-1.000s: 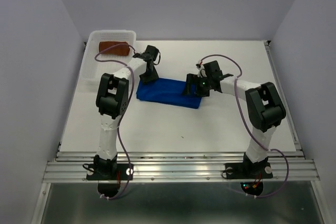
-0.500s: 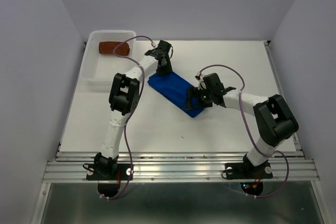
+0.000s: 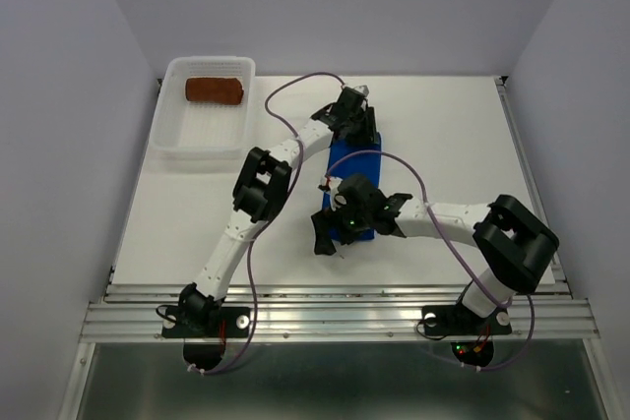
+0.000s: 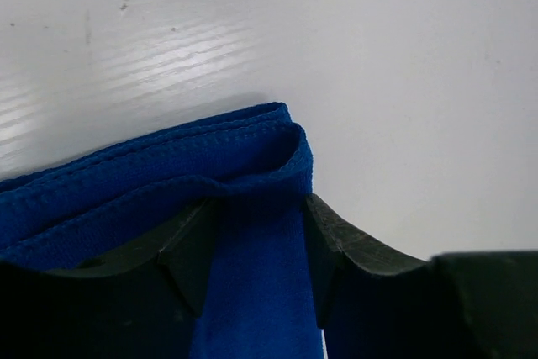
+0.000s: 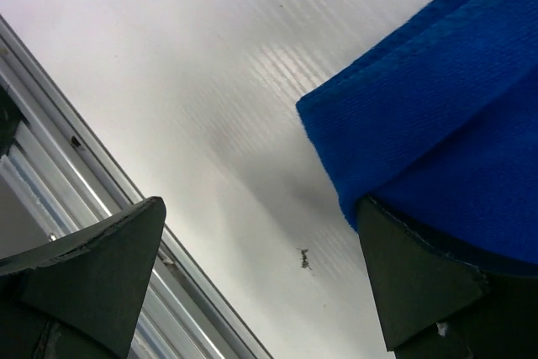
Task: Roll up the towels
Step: Fold the towel
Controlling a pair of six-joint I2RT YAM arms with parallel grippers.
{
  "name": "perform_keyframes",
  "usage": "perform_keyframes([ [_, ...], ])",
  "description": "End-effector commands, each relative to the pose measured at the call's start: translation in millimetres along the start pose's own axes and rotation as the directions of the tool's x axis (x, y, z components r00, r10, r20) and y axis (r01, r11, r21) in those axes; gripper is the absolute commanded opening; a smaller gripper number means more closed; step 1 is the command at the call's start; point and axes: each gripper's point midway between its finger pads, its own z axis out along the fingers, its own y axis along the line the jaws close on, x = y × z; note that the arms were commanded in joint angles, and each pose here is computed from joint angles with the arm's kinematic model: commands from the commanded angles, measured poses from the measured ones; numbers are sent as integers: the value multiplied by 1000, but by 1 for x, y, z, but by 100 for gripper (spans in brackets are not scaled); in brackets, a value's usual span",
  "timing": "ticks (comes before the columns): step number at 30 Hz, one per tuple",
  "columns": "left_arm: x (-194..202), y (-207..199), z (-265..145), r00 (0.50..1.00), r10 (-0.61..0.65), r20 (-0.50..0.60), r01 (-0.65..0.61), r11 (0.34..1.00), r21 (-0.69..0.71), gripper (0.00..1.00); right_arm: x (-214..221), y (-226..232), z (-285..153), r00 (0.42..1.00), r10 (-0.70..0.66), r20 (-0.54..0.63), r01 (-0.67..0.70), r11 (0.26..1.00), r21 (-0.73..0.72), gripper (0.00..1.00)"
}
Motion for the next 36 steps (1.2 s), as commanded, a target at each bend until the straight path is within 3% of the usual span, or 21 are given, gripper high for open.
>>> perform_keyframes([
  [1,-1,2,11,1000,13,7,-13,1000,21,59,-25,32,-13,997,-21,69,27,997,-79,100],
  [4,-20,-7,-4,997,55,46,-57,998,35,62,-34,20,-25,991,-27,128,25,1000,16,100],
  [6,-44,-21,-27,992,79,103,-83,996,40,70,-44,14,-41,984,-8,180,-7,997,82,100],
  [8,-58,-31,-46,984,116,136,-122,992,42,97,-54,11,-52,974,-9,227,-20,992,123,100],
  [9,-63,-37,-55,981,123,147,-131,990,45,99,-58,13,-60,969,6,248,-38,991,125,100],
  [14,-100,-62,-144,951,163,264,-172,985,9,99,-53,-5,-64,957,116,266,-165,971,171,100],
  [17,-90,-46,-167,954,155,258,-142,988,-68,99,-50,-23,-65,942,200,271,-250,953,168,100],
  [24,-28,-11,-188,986,58,158,-40,992,-117,99,-46,-53,-60,921,261,289,-317,933,169,100],
  [25,-4,6,-182,993,39,112,-23,990,-142,99,-44,-54,-58,919,275,283,-325,934,148,100],
  [29,29,21,-193,996,-13,87,26,989,-148,99,-11,-52,-39,918,337,207,-361,929,87,100],
  [36,45,45,-216,994,-41,99,64,968,-242,99,24,-85,-33,894,399,206,-438,875,208,100],
])
